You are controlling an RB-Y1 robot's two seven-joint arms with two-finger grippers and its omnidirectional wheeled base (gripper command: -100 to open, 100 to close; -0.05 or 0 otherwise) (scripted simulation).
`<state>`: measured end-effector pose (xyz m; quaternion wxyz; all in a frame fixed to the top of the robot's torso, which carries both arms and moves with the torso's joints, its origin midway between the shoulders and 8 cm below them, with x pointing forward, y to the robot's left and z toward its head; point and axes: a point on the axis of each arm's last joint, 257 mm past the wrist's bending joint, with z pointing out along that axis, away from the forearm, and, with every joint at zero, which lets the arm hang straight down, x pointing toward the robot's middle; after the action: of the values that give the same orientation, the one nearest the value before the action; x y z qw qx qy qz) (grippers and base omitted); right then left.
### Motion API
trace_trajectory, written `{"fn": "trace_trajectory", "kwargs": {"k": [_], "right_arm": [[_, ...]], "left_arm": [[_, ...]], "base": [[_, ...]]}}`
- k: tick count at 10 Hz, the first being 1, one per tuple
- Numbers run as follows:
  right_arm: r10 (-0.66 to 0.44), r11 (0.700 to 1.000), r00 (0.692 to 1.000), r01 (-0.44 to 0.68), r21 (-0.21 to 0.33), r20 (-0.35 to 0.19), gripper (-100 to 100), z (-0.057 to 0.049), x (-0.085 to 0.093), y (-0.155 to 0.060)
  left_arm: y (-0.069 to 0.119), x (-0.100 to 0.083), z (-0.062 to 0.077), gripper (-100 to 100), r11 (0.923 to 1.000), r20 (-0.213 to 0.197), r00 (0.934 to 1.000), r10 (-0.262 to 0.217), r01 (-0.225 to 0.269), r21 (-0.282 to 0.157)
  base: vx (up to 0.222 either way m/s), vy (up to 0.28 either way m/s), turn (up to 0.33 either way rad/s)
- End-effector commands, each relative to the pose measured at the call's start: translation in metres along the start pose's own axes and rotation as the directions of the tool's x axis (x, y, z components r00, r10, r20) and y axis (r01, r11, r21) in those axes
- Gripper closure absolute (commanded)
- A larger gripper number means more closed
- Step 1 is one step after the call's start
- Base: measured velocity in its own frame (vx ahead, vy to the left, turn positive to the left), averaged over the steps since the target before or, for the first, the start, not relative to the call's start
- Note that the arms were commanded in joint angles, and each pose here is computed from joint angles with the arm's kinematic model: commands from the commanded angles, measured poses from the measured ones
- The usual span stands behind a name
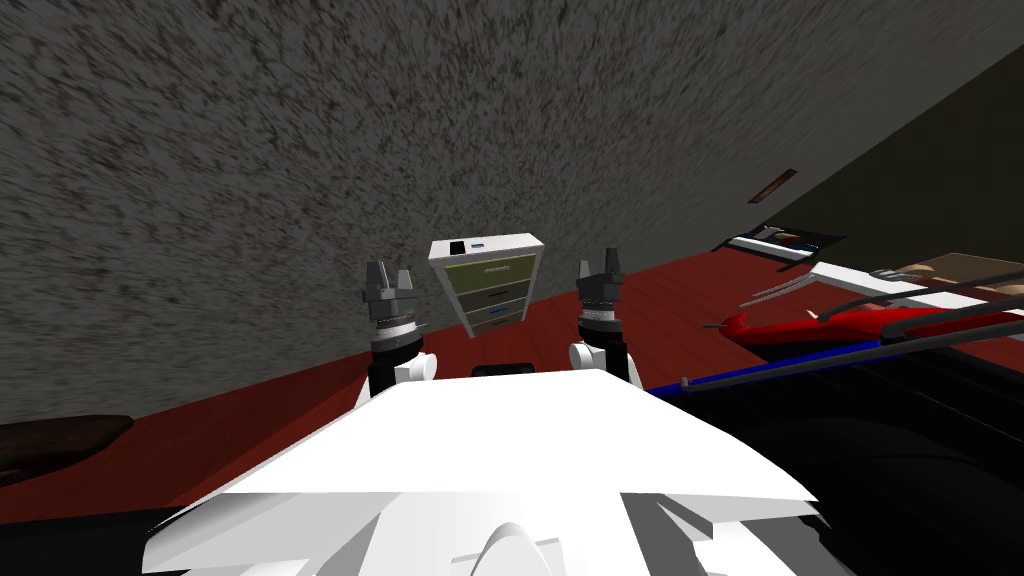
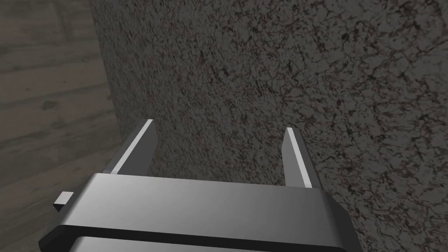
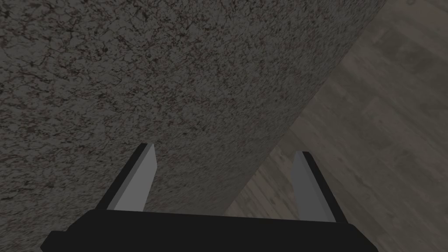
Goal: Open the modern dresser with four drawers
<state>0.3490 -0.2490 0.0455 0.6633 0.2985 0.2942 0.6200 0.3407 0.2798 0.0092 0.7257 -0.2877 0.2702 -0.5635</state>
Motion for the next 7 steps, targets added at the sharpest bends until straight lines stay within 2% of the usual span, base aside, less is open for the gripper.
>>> {"fn": "trace_trajectory", "kwargs": {"k": [1, 7], "right_arm": [[0.000, 1.000, 1.000, 0.000, 0.000, 0.000, 0, 0.0000, 0.0000, 0.0000], [0.000, 1.000, 1.000, 0.000, 0.000, 0.000, 0, 0.0000, 0.0000, 0.0002]], "left_arm": [[0.0000, 0.0000, 0.0000, 0, 1.0000, 0.000, 1.0000, 0.000, 0.000, 0.000], [-0.0001, 0.0000, 0.0001, 0, 1.0000, 0.000, 1.0000, 0.000, 0.000, 0.000]], "base": [[0.000, 0.000, 0.000], [0.000, 0.000, 0.000]]}}
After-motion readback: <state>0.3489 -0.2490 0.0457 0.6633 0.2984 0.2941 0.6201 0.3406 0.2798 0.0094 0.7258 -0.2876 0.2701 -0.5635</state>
